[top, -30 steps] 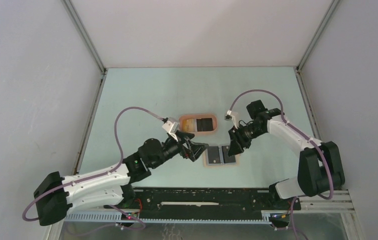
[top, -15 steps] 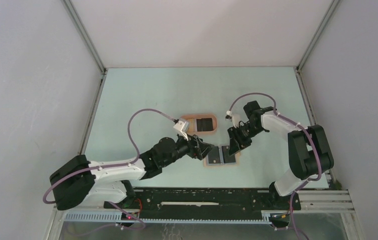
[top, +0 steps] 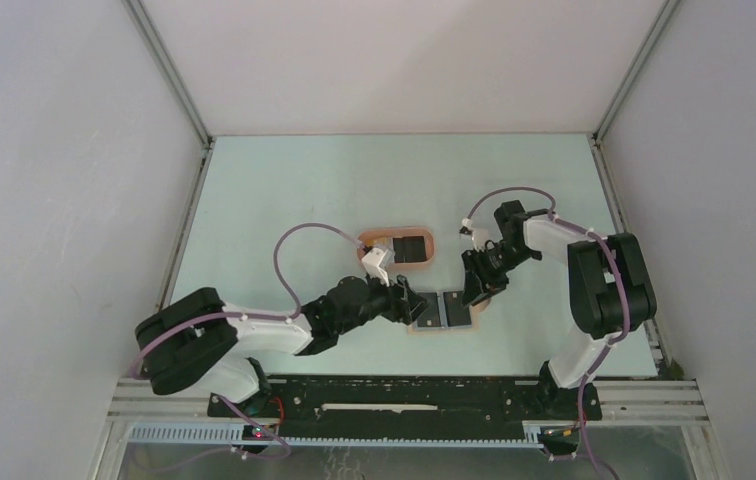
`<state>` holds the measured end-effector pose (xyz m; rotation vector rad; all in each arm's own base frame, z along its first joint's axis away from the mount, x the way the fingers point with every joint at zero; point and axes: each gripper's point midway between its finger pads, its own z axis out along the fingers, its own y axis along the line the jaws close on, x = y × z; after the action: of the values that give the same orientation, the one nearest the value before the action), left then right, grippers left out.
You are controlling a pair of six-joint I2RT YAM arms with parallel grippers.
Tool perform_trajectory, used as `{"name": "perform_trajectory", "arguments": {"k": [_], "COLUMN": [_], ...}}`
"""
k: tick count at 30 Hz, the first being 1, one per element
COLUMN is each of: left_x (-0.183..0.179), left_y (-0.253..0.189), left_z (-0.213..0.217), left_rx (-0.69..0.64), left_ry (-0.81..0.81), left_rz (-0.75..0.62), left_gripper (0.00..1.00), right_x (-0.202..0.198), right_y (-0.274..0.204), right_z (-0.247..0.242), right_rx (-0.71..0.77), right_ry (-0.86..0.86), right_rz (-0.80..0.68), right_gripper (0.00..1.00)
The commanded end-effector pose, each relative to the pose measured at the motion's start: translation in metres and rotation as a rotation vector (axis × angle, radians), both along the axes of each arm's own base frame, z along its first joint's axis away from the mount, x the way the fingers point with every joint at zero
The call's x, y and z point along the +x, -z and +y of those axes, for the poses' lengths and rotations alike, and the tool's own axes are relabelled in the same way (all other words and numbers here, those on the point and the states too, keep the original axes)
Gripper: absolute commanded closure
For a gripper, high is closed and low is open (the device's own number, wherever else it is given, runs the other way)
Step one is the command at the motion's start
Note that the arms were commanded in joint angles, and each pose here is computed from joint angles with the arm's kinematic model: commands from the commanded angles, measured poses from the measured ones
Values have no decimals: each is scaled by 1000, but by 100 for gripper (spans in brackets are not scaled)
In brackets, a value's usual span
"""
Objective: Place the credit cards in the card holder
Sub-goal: Insert the credit card into the card holder.
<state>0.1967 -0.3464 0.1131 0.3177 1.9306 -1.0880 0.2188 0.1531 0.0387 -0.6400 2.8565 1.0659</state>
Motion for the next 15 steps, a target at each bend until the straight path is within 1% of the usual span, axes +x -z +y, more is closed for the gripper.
{"name": "perform_trajectory", "arguments": {"k": [1, 15], "left_x": [4, 4], "left_y": [-22, -16], "left_z": [-21, -27], "left_rx": [-96, -105], "left_ry": [31, 45], "left_rz": [-19, -8], "left_gripper": [30, 33], "right_x": [10, 10], "right_y": [-5, 0], "right_z": [2, 3], "right_rx": [34, 54], "right_ry": [26, 40], "right_rz": [14, 66], "right_gripper": [52, 52]}}
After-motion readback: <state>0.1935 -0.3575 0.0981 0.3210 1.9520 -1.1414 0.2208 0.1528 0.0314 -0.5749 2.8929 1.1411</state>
